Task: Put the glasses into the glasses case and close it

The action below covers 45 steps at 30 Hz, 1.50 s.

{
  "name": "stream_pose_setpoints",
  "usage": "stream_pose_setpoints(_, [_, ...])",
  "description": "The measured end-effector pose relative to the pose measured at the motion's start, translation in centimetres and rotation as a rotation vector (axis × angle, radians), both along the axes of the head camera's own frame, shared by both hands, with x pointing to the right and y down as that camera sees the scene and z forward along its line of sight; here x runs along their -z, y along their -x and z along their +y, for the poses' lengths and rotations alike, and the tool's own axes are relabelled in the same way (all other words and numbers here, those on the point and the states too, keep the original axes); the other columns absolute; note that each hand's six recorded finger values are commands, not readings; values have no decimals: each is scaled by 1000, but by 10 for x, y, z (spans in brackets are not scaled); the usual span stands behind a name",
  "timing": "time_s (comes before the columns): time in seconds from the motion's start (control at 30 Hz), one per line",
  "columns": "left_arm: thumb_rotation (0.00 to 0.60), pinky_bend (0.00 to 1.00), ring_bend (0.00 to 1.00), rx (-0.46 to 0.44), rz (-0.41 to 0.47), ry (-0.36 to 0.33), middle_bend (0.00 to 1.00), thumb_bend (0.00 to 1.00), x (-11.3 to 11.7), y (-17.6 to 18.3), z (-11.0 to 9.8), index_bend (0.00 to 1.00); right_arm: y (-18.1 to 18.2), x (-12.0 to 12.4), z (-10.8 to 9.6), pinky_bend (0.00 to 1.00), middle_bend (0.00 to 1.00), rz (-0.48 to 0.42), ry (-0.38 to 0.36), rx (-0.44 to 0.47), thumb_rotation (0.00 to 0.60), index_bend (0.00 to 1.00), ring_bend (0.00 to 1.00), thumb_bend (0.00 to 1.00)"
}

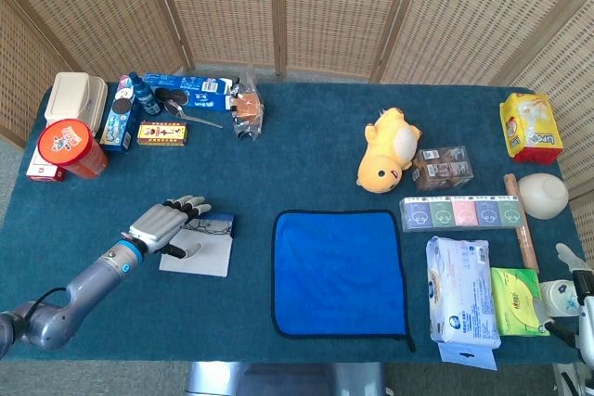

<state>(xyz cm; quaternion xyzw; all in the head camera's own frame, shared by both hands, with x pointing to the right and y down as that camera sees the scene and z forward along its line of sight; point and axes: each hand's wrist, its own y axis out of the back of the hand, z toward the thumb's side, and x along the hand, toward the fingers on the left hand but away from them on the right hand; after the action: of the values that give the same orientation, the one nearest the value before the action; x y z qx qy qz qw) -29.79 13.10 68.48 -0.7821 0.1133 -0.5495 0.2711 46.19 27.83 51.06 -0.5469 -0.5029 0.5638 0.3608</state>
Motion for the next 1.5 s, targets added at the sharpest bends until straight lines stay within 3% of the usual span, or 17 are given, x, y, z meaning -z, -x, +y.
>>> stream_pose_setpoints(0.33, [313, 151, 0, 71, 26, 10, 0, 349, -6, 3, -5, 0, 1, 1, 1, 379, 261, 4, 1, 0, 600, 133, 321, 284])
stream_pose_setpoints(0.63, [311, 246, 0, 41, 25, 88, 0, 349, -8, -2, 3, 0, 4, 1, 0, 379, 261, 3, -2, 4, 600, 131, 321, 284])
stream_pose_setpoints(0.9, [312, 251, 0, 44, 65, 141, 0, 349, 3, -9, 13, 0, 8, 0, -1, 379, 260, -9, -4, 17, 600, 130, 321, 284])
stream_pose_setpoints(1.5, [309, 235, 0, -40, 174, 169, 0, 349, -3, -68, 17, 0, 2, 9, 7, 379, 261, -3, -24, -2, 600, 128, 324, 285])
